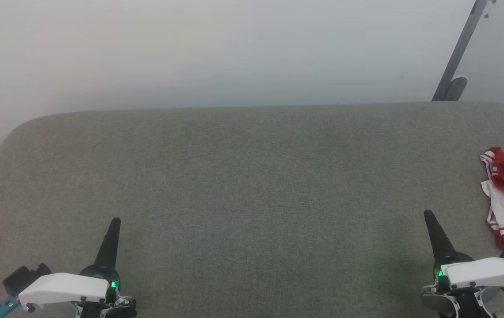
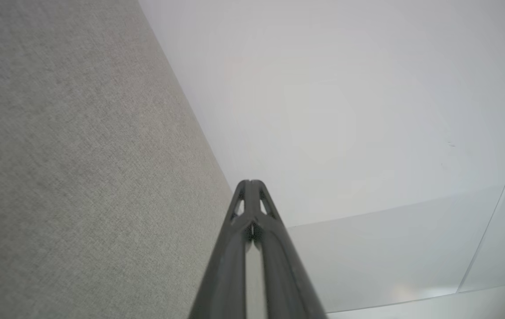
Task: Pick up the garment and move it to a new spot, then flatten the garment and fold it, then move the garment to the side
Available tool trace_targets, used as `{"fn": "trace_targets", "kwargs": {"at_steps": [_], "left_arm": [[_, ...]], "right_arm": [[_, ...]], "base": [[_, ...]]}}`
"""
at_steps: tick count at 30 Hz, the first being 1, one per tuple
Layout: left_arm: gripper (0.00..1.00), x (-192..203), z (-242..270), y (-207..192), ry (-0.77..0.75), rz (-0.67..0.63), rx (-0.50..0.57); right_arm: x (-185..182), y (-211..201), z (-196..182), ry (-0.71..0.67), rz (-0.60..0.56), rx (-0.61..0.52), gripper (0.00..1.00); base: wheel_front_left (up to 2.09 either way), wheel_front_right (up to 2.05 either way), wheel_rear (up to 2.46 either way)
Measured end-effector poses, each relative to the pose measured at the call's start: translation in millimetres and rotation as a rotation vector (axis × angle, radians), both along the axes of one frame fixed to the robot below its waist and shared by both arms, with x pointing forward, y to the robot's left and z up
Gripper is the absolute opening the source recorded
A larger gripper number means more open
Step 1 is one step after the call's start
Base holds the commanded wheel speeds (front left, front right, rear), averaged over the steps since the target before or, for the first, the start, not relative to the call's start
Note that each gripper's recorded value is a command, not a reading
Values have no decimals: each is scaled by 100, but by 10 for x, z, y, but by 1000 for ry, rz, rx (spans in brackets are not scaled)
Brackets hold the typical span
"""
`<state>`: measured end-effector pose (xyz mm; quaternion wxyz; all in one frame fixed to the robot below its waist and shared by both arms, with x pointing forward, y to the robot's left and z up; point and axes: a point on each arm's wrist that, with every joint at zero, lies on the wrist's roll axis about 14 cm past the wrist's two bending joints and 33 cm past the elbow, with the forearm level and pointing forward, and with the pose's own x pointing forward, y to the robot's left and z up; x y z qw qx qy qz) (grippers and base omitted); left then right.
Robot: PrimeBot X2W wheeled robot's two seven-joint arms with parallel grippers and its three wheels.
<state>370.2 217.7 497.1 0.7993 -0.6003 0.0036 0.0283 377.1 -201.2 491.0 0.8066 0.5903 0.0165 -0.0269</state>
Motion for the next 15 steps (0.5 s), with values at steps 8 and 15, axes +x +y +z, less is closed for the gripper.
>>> {"fn": "trace_targets", "kwargs": {"at_steps": [8,15], "left_arm": [[0,45,15,-48,-8,-8,-76],[0,69,19,-74,-12,-12,-129]], "right_arm": [[22,4,21,-8,2,80,0],[52,7,59,-21,4,137,0]], "base": [[0,0,0],[0,0,0]]}}
